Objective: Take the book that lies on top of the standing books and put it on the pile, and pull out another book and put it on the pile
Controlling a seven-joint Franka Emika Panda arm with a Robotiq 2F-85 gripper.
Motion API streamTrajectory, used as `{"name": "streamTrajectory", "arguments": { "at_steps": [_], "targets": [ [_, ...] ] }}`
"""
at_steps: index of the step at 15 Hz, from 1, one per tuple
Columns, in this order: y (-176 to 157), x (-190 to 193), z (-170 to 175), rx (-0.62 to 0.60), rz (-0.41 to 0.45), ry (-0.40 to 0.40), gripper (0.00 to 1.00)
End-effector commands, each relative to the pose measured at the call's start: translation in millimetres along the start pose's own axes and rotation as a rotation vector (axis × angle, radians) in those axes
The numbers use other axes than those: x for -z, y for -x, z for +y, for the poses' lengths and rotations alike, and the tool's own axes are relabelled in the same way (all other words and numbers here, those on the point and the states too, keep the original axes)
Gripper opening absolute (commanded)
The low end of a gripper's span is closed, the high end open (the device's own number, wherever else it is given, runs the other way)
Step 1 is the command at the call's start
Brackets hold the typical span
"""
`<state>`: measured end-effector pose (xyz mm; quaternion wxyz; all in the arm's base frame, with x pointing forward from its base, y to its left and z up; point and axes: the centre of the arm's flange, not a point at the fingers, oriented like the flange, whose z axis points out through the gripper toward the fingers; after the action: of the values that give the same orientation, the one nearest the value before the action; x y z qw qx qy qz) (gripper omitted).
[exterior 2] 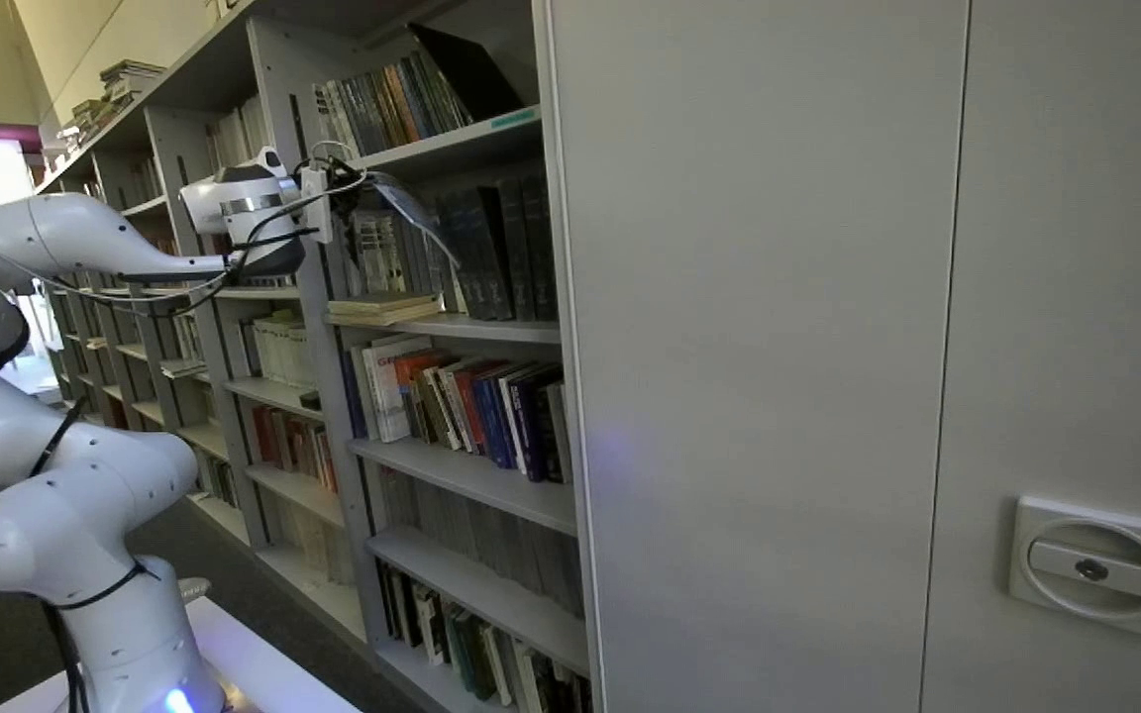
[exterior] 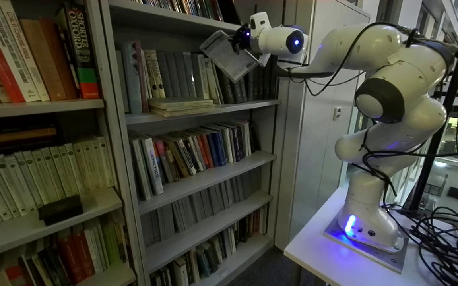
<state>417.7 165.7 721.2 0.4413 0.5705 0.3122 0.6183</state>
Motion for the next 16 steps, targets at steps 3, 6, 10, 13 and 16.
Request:
{"name": "streamTrajectory", "arguments": {
  "at_steps": [3, 6, 10, 13, 16],
  "targets": [
    [33.1, 10.7, 15.2, 0.033, 0.059, 0.027, 0.02],
    [26.5, 13.2, 13.2, 0.024, 0.113, 0.037, 0.02],
    [6.3, 14.5, 6.8, -0.061, 0.192, 0.079, 0.02],
    [-8.5, 17.6, 6.7, -0.098, 0.238, 0.103, 0.02],
    [-20.1, 19.8, 7.1, -0.087, 0.289, 0.136, 0.02]
  ]
}}
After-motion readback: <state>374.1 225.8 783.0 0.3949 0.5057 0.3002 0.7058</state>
